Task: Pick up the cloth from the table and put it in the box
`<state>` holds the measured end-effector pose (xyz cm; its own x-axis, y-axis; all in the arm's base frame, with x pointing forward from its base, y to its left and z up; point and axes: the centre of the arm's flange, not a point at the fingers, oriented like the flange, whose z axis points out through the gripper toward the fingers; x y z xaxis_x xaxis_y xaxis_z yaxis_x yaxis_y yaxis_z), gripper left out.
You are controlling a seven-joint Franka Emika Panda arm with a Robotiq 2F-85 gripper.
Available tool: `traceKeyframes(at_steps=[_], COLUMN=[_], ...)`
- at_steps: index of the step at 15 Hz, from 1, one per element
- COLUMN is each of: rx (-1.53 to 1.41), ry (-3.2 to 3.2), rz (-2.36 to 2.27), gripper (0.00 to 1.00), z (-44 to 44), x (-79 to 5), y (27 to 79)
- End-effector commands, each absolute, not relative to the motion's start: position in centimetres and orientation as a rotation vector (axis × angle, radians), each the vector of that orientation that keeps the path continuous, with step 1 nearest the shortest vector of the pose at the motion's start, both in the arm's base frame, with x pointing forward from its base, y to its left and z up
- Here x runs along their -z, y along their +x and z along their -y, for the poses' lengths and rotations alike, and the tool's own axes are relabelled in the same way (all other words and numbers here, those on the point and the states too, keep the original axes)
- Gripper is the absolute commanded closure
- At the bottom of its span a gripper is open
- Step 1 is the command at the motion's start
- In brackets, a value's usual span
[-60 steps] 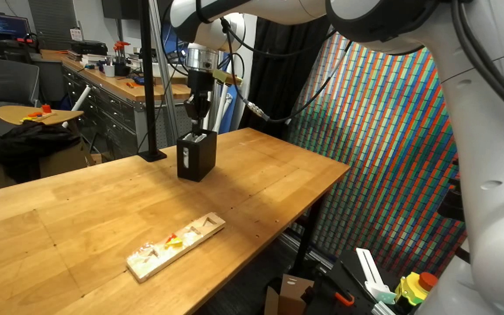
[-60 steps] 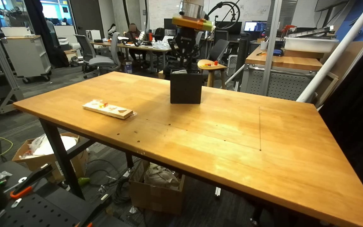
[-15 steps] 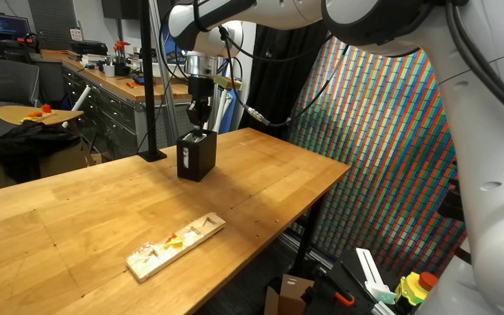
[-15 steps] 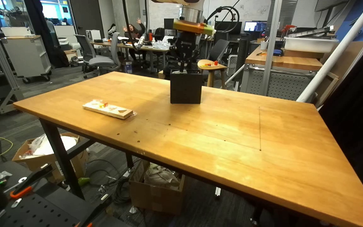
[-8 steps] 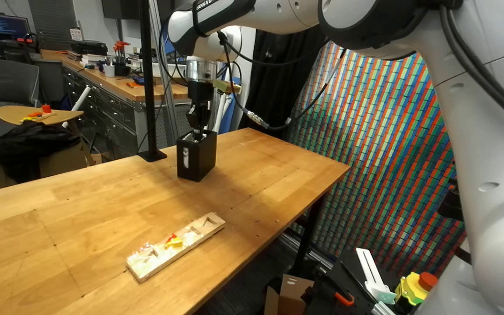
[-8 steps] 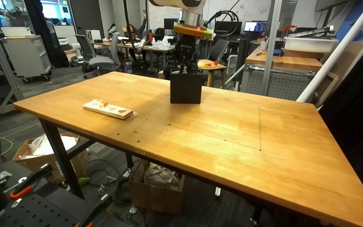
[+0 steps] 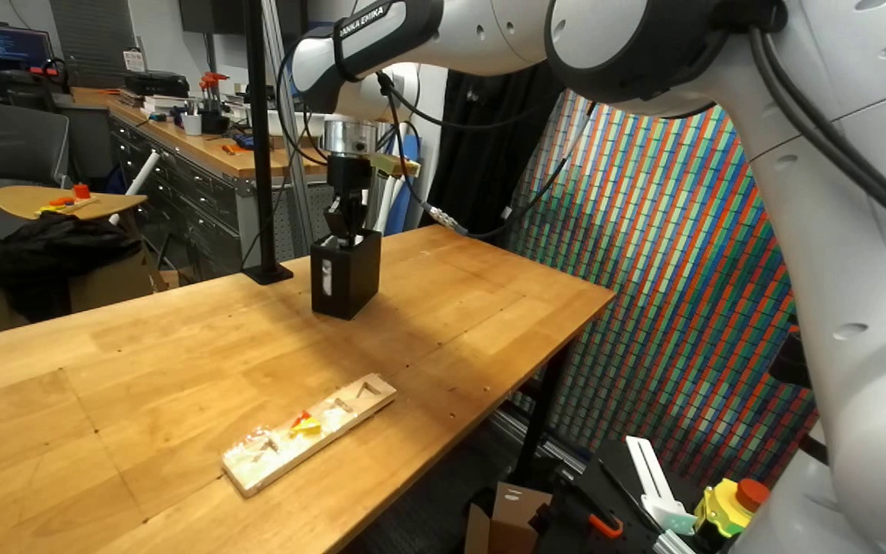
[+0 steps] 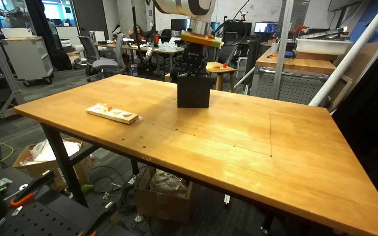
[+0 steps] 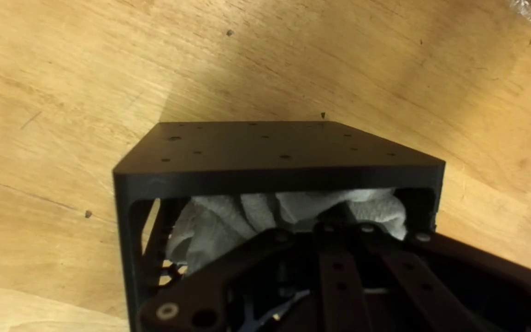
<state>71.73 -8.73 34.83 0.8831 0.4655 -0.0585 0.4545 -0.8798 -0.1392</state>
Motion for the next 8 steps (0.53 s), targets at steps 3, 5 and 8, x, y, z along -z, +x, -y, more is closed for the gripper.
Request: traceKeyframes(at_steps=[3,5,8], rx=[-0.097,-0.096,-0.097], ry=[-2.905,-2.896,-2.871], rz=[0.725,0.717,0.698], gripper=[1.00,1.00,1.00], z=[8.7,8.7,8.7], x=[-33.6,-32.7,-31.1], y=[73.0,73.1,73.3])
